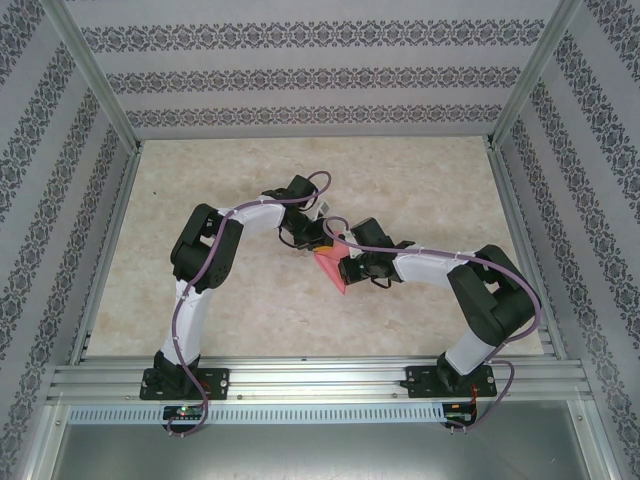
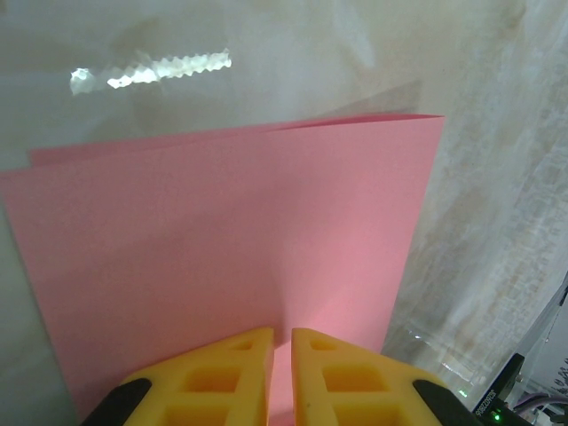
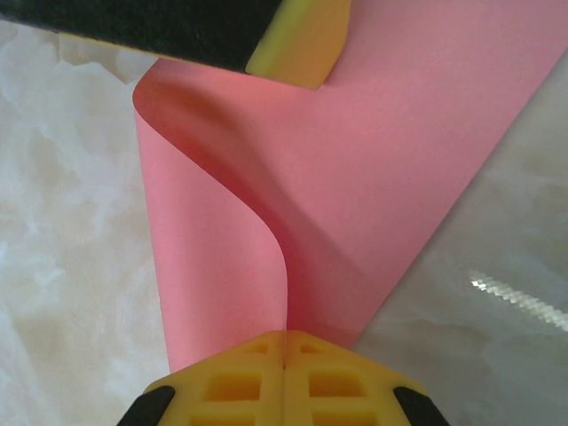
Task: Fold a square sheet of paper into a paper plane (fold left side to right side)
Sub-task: Third fold the triangle at the center of the table.
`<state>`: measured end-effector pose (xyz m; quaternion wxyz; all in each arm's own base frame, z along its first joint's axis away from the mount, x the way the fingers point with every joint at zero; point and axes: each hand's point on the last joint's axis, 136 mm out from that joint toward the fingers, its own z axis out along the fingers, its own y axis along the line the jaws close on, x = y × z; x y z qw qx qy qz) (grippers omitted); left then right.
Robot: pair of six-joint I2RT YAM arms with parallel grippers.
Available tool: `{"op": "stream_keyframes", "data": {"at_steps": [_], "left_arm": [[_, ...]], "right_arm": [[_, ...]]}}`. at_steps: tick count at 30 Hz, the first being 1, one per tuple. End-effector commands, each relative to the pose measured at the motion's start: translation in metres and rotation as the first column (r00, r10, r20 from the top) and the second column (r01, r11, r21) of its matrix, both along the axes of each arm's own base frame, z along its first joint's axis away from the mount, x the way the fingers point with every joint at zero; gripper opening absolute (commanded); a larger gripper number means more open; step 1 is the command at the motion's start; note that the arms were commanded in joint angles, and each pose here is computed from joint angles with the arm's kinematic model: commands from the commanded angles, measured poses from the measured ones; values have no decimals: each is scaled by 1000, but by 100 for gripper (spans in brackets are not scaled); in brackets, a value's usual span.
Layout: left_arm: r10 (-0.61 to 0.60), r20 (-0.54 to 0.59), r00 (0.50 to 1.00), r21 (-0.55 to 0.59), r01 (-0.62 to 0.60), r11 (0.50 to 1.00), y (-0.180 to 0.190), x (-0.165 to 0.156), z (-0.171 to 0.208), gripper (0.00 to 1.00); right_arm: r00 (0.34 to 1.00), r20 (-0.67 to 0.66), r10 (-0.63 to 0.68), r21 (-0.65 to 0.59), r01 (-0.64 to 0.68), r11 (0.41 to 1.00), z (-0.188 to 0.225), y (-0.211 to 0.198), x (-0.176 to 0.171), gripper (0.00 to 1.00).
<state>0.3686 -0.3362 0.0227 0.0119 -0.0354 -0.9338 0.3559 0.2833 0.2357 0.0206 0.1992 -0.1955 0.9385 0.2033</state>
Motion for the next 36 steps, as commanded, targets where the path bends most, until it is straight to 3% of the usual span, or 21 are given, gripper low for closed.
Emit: {"op": "stream_keyframes", "data": {"at_steps": [1,36], "left_arm": [[-19,-29,999,67,21,998,4,-9,-22,16],[-23,-33,999,66,25,998,3,-11,-25,16]], "right_arm": [[1000,16,-25,-4,25,1000,4,-1,11,0],[999,11,-50,-8,50,999,4,-4,16,0]]}}
